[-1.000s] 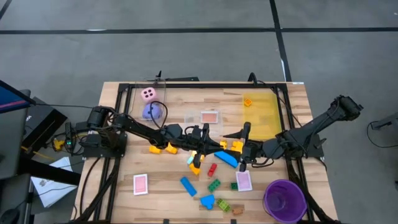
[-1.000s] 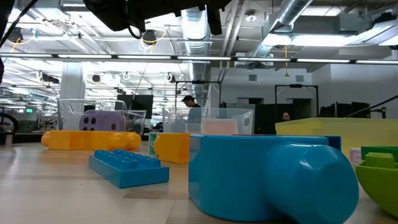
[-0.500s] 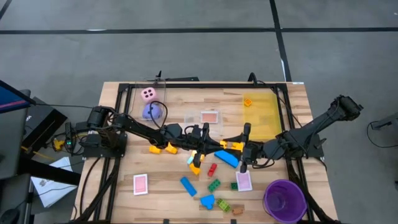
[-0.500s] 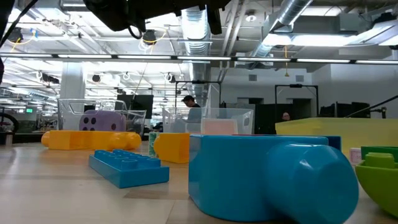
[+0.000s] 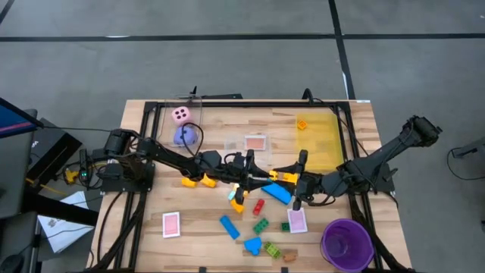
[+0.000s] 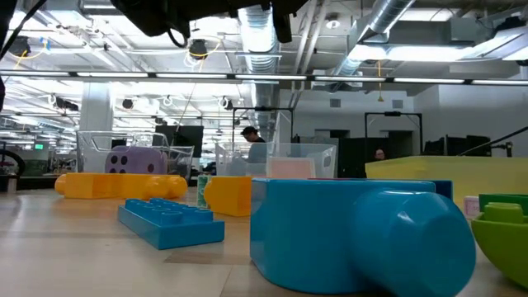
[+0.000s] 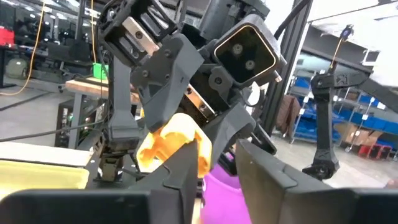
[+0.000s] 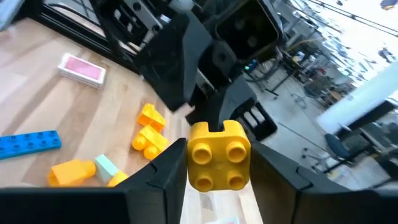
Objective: Pick & Place Toys
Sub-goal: Put the yellow game piece into the yellow bin
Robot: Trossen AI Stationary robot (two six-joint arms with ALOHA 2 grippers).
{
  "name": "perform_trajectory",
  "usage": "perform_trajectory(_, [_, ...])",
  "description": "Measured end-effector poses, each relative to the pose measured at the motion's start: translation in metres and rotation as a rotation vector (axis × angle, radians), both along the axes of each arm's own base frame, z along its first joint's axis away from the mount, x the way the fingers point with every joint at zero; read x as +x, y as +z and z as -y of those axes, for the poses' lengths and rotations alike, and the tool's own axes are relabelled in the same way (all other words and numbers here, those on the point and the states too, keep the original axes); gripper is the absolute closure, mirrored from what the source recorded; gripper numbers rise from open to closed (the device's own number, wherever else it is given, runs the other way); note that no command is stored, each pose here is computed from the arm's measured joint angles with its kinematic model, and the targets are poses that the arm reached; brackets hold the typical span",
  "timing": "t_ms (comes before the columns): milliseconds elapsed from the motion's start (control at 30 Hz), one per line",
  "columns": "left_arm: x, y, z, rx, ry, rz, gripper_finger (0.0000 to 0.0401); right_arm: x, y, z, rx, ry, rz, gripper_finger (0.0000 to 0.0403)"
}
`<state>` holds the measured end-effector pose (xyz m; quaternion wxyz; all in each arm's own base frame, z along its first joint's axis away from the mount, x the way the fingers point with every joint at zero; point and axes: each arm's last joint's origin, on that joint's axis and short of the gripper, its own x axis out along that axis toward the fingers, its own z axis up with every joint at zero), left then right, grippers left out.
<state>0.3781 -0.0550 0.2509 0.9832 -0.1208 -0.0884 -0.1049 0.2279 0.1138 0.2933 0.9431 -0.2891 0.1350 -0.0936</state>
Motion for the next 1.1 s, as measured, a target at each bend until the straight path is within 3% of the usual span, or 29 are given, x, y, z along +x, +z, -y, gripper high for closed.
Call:
perform_trajectory(200, [-0.014,0.018,-0.002,0.089,0.016,-0.092,0.0258,-0.013,0.005,-0.003,-0.026,-0.049,0.007,0.0254])
perform_trajectory(400, [-0.032,0.031,-0.002,0.166,0.012,-0.213,0.0245,-0.037,0.013,0.006,0.028,-0.136,0.013,0.0257])
perform_trajectory(700, [-0.043,0.018,0.006,0.244,0.159,-0.431,0.0256,-0.066,0.014,0.053,0.277,-0.428,0.061,0.0258])
perform_trajectory(833, [-0.045,0.011,0.004,0.276,0.246,-0.466,0.0262,-0.072,0.011,0.076,0.391,-0.590,0.100,0.0258])
perform_trajectory(1100, [-0.046,0.003,-0.004,0.272,0.274,-0.480,0.0273,-0.072,-0.001,0.121,0.582,-0.903,0.143,0.0258])
